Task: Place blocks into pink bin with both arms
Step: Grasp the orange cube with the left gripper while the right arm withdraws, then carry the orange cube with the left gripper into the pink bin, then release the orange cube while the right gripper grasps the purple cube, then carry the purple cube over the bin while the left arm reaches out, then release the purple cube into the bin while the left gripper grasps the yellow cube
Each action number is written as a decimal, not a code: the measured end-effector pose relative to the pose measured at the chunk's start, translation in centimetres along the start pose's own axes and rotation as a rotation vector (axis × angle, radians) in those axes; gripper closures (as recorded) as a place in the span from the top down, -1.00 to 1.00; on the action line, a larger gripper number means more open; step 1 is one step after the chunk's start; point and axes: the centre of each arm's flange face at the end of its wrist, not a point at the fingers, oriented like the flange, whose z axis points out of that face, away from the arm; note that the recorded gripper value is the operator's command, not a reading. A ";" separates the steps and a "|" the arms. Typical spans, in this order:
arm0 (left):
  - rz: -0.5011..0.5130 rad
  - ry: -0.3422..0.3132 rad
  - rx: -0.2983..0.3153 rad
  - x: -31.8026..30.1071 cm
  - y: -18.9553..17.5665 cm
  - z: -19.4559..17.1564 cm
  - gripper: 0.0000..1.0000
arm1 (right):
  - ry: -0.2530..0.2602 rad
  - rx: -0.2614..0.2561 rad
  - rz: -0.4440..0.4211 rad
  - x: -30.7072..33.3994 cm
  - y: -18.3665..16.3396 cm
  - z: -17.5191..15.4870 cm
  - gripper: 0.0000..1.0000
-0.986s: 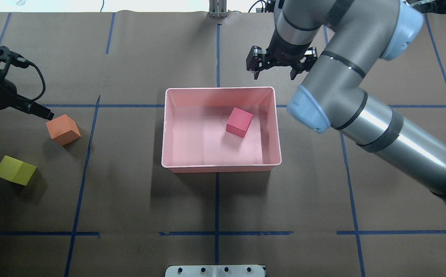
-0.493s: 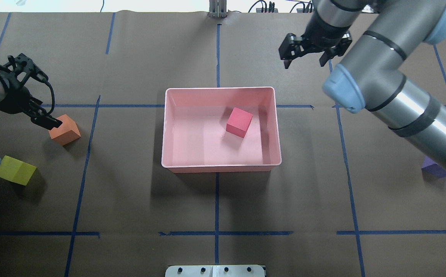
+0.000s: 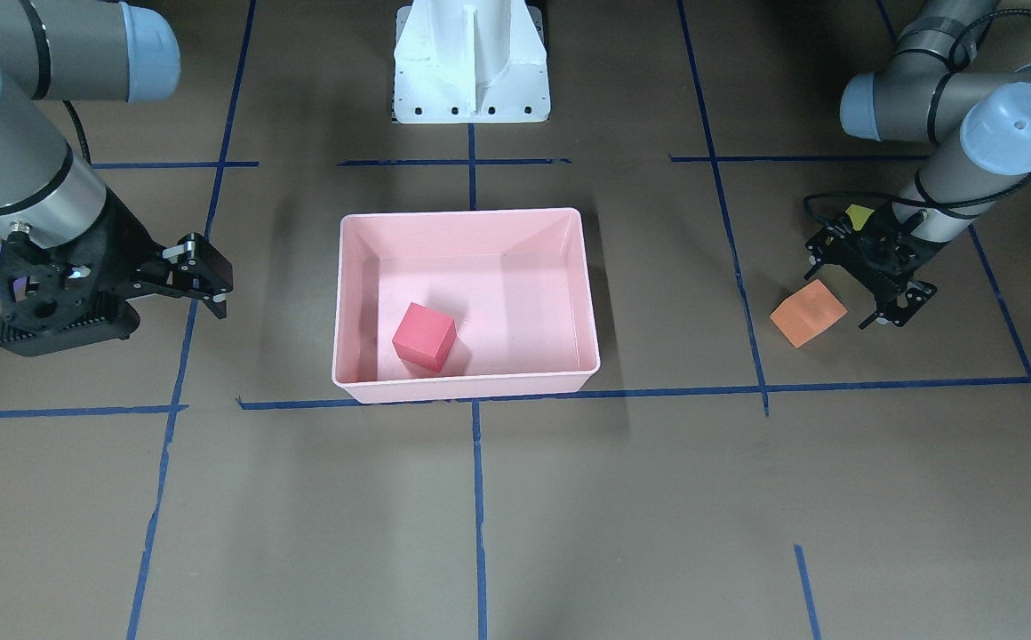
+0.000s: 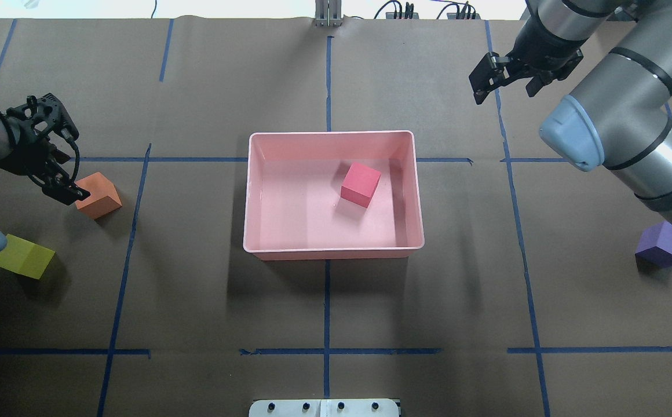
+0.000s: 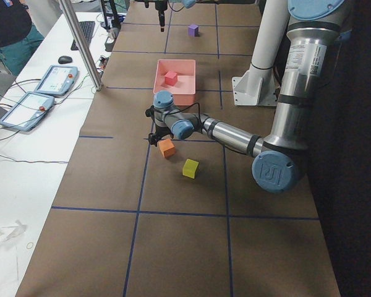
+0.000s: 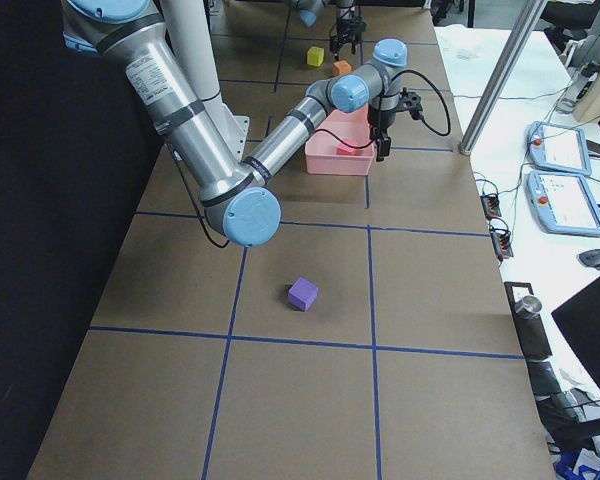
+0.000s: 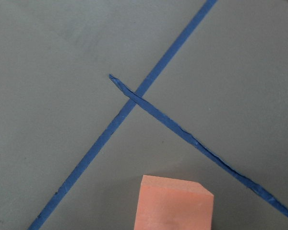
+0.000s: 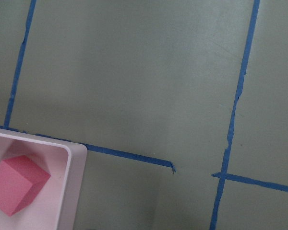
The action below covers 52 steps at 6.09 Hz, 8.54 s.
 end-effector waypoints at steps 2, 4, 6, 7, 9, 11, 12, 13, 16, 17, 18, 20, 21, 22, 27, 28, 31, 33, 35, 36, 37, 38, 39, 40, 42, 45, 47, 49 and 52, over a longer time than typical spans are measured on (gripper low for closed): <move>-0.008 0.013 -0.018 0.4 0.1 1.2 1.00 | 0.003 -0.002 0.000 0.6 0.4 0.1 1.00; -0.016 0.035 -0.043 1.4 -0.2 3.2 1.00 | 0.004 -0.003 0.001 0.9 0.6 0.2 1.00; -0.021 0.042 -0.063 1.1 -0.7 4.8 0.46 | 0.005 -0.004 0.002 1.0 0.7 0.2 1.00; -0.024 0.043 -0.067 0.9 -1.2 5.3 -0.05 | 0.007 -0.006 0.003 1.2 0.8 0.4 1.00; -0.029 0.047 -0.068 0.9 -1.8 5.4 -0.20 | 0.015 -0.012 -0.028 2.2 0.9 0.6 1.00; -0.114 0.066 -0.031 1.7 -4.2 3.3 -0.19 | 0.010 -0.034 -0.083 6.4 1.5 0.9 1.00; -0.195 0.068 -0.003 2.9 -7.4 0.8 -0.19 | 0.013 -0.051 -0.128 10.0 2.5 1.1 1.00; -0.291 0.067 0.011 5.0 -11.9 -2.7 -0.19 | 0.020 -0.067 -0.170 13.8 4.1 1.4 1.00; -0.614 0.056 0.043 14.4 -25.0 -11.4 -0.10 | 0.032 -0.074 -0.260 22.5 9.9 3.1 1.00; -0.677 0.040 0.040 18.8 -28.3 -10.9 0.75 | 0.029 -0.062 -0.276 24.7 12.1 4.2 1.00; -0.725 0.019 0.032 22.3 -31.0 -9.7 1.00 | 0.027 -0.052 -0.292 26.5 14.2 5.2 1.00; -0.762 -0.008 0.025 24.6 -32.2 -8.3 1.00 | 0.024 -0.026 -0.352 29.2 17.5 6.6 1.00; -0.752 -0.013 0.019 24.5 -31.9 -7.9 1.00 | 0.025 -0.030 -0.415 30.1 18.6 7.2 1.00; -0.742 -0.015 0.018 24.5 -31.7 -7.9 1.00 | 0.023 -0.048 -0.497 30.5 19.6 8.0 0.99; -0.736 -0.014 0.022 24.5 -31.6 -8.1 1.00 | 0.047 -0.189 -0.689 31.4 23.9 14.8 0.99; -0.735 -0.014 0.023 24.5 -31.6 -8.1 1.00 | 0.055 -0.218 -0.693 32.1 24.4 16.5 0.96; -0.735 -0.016 0.023 24.3 -31.5 -8.1 1.00 | 0.056 -0.244 -0.697 32.6 24.5 19.0 -0.24; -0.648 -0.035 0.015 22.0 -28.9 -8.1 1.00 | 0.026 -0.209 -0.680 30.3 22.2 18.4 -0.25; -0.494 -0.042 -0.017 14.8 -23.3 -9.3 1.00 | 0.003 -0.153 -0.569 27.0 19.3 17.2 -0.25; -0.431 -0.042 -0.038 11.8 -20.0 -9.5 1.00 | -0.018 -0.117 -0.465 24.7 17.7 15.9 -0.25; -0.394 -0.052 -0.056 9.7 -16.4 -9.5 1.00 | -0.047 -0.081 -0.326 21.5 16.4 13.7 -0.24; -0.373 -0.063 -0.063 8.0 -12.7 -9.4 1.00 | -0.066 -0.065 -0.186 17.2 14.7 10.6 -0.23; -0.353 -0.070 -0.059 6.4 -8.6 -8.5 1.00 | -0.071 -0.071 -0.065 11.3 12.8 6.8 -0.22; -0.334 -0.073 -0.049 5.1 -4.0 -7.2 1.00 | -0.075 -0.085 0.046 4.5 11.2 3.1 -0.22; -0.314 -0.063 -0.040 3.8 5.0 -5.3 1.00 | -0.072 -0.094 0.206 -7.8 10.4 -0.3 -0.19; -0.315 -0.040 -0.034 3.7 11.1 -4.5 1.00 | -0.010 -0.066 0.329 -22.7 12.1 3.9 0.92; -0.330 -0.040 -0.045 3.6 12.1 -4.3 1.00 | 0.030 -0.061 0.371 -28.2 11.5 6.4 0.99; -0.398 -0.042 -0.018 3.2 14.4 -3.5 1.00 | 0.035 -0.052 0.300 -27.1 10.5 6.0 0.99; -0.538 -0.032 0.040 2.0 16.7 -1.0 1.00 | 0.018 -0.059 0.223 -20.7 10.8 4.4 0.99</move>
